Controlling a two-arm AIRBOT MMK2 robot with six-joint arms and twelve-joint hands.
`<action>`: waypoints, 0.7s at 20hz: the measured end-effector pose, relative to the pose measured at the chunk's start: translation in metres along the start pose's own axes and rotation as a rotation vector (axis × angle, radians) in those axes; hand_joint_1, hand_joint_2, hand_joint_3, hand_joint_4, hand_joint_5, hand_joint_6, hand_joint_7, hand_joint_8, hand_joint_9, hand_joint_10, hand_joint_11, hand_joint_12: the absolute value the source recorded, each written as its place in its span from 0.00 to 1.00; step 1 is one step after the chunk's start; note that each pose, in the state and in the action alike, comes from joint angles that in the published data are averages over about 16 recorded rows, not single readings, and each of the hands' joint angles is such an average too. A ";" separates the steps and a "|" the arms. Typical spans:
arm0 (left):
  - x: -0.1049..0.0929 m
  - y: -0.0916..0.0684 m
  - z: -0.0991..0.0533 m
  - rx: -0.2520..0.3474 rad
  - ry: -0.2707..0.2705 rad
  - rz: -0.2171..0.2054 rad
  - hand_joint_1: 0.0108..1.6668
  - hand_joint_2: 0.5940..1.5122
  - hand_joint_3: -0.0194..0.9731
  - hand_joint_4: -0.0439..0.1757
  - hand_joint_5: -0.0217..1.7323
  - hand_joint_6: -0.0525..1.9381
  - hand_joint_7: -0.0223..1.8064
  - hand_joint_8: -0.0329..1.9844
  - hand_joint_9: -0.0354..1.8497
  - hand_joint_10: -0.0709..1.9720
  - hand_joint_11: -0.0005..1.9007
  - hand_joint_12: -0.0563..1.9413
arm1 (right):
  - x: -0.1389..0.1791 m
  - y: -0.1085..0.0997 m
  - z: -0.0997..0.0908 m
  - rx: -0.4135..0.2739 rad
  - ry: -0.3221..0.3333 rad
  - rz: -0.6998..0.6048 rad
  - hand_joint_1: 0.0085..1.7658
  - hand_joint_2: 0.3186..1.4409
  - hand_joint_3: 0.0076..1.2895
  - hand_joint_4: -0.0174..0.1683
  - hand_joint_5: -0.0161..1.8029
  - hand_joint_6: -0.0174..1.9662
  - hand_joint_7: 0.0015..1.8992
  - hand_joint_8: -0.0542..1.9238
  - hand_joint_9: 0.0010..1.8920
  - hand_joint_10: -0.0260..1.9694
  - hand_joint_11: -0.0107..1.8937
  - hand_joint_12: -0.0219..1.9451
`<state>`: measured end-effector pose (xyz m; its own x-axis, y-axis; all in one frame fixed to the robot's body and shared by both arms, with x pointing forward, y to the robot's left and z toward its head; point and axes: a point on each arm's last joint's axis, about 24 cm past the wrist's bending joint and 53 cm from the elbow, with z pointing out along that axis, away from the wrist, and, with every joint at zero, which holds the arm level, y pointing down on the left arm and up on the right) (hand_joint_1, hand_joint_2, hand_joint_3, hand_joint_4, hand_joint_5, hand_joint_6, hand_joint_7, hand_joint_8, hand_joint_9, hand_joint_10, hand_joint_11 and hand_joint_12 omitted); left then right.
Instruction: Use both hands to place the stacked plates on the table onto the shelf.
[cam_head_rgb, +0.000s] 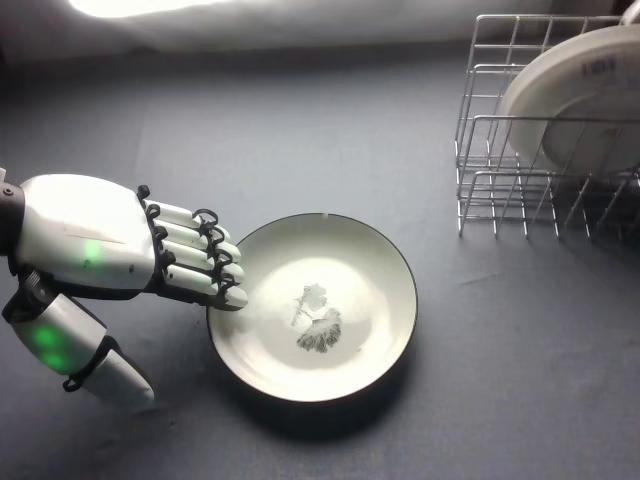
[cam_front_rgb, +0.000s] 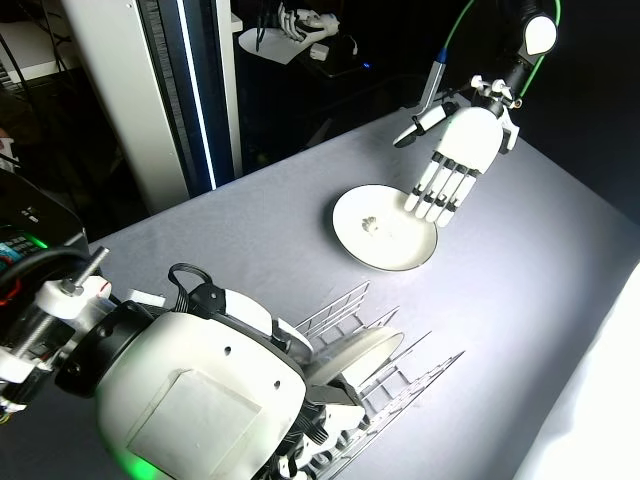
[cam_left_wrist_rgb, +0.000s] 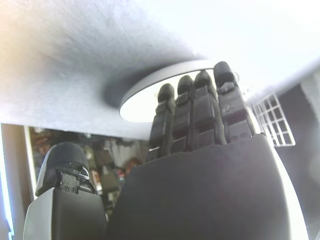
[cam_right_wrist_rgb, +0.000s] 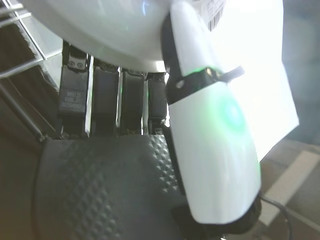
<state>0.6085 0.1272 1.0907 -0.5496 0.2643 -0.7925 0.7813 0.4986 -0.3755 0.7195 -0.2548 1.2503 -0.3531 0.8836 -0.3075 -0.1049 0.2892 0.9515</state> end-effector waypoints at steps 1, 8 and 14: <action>0.001 0.001 0.001 -0.003 0.002 -0.001 0.00 0.56 0.01 0.21 0.09 0.03 0.07 0.02 0.05 0.03 0.01 0.11 | 0.003 0.004 0.000 -0.010 0.006 -0.006 0.69 0.69 0.00 0.06 0.40 0.26 0.42 0.23 0.43 0.13 0.30 0.46; 0.012 0.006 0.004 -0.023 0.024 -0.010 0.00 0.55 0.01 0.21 0.09 0.03 0.07 0.02 0.04 0.03 0.01 0.12 | 0.047 0.039 -0.001 -0.111 0.106 -0.128 0.63 0.63 0.00 0.07 0.28 0.03 0.27 0.03 0.27 0.02 0.14 0.40; 0.029 0.010 0.004 -0.041 0.054 -0.030 0.00 0.55 0.01 0.20 0.09 0.02 0.06 0.01 0.04 0.02 0.01 0.14 | 0.107 0.063 -0.011 -0.214 0.245 -0.340 0.59 0.53 0.00 0.08 0.13 0.02 0.13 0.03 0.13 0.01 0.05 0.25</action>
<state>0.6018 0.1362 1.0619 -0.5888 0.2925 -0.7535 0.7519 0.5403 -0.3778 0.6647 -0.1467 1.2776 -0.4715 0.6315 -0.6155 -0.4330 0.4423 0.7855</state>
